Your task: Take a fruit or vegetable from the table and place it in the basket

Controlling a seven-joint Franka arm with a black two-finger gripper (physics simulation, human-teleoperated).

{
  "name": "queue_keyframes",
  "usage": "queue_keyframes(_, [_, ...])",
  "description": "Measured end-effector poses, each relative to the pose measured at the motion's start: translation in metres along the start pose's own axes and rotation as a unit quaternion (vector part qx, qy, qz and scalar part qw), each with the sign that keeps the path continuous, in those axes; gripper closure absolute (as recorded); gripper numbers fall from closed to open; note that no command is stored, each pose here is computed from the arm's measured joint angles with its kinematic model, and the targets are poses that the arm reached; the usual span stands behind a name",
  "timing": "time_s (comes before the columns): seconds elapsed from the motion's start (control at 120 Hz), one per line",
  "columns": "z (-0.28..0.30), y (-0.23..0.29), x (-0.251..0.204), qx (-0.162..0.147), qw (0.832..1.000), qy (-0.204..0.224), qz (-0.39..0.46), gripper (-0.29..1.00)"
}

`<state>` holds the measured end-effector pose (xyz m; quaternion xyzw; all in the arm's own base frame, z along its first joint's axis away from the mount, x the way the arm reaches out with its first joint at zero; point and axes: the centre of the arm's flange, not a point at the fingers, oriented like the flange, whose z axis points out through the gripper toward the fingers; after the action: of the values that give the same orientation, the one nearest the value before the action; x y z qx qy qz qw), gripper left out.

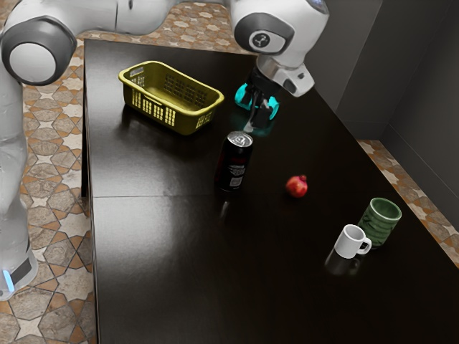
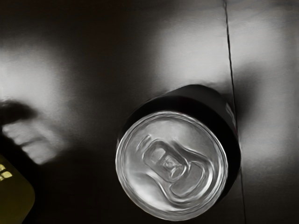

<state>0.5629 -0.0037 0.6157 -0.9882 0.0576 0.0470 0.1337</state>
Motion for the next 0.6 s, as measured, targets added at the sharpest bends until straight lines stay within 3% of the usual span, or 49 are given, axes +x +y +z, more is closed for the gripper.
queue_keyframes(0.267, [-0.029,-0.005,0.024,0.015,0.995,0.095,0.008,0.0])
queue_keyframes(0.325, [-0.046,-0.014,0.056,0.015,0.993,0.115,0.0,0.0])
queue_keyframes(0.442, [-0.018,-0.037,0.126,-0.052,0.991,0.124,0.02,0.0])
queue_keyframes(0.6, [0.036,-0.068,0.163,-0.11,0.985,0.126,0.037,0.0])
